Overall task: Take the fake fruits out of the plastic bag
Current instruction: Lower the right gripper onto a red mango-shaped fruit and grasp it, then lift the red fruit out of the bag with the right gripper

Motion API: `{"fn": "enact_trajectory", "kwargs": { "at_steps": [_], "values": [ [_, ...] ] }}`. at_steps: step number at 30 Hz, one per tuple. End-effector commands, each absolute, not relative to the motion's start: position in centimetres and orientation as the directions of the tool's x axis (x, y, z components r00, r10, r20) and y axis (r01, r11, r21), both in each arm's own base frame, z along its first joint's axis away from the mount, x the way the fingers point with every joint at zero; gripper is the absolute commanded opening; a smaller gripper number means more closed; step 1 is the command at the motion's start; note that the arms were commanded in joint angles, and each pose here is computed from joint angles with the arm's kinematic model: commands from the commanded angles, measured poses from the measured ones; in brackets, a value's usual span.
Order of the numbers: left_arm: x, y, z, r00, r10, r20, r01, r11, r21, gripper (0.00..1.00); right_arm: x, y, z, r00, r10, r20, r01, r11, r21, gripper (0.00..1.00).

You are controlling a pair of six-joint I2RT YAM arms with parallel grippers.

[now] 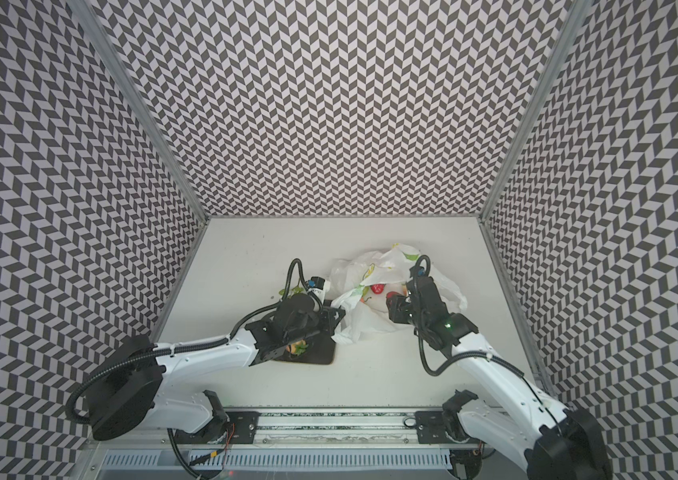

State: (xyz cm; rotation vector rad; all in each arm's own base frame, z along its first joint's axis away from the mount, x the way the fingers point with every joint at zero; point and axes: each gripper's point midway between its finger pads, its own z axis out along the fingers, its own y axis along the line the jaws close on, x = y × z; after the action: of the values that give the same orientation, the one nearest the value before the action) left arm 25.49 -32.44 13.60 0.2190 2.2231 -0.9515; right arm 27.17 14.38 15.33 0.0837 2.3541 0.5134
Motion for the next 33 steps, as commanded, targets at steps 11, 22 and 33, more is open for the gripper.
{"fn": "enact_trajectory", "kwargs": {
  "at_steps": [11, 22, 33],
  "values": [
    [25.6, -32.2, 17.7, -0.695, -0.197, -0.692, 0.425, 0.663, -0.616, 0.39, 23.3, 19.3, 23.4, -0.646, 0.159, -0.747, -0.286, 0.857, 0.429, 0.46],
    [23.9, -29.5, 21.6, -0.641, -0.213, -0.737, 0.466, 0.655, -0.594, 0.75, 22.8, 20.5, 27.5, -0.576, 0.171, -0.8, -0.371, 0.817, 0.442, 0.46],
    [26.2, -17.9, 25.5, -0.485, -0.364, -0.795, 0.276, 0.799, -0.535, 0.74, 20.7, 26.2, 28.9, -0.557, 0.086, -0.826, -0.509, 0.75, 0.422, 0.46]
  ]
}}
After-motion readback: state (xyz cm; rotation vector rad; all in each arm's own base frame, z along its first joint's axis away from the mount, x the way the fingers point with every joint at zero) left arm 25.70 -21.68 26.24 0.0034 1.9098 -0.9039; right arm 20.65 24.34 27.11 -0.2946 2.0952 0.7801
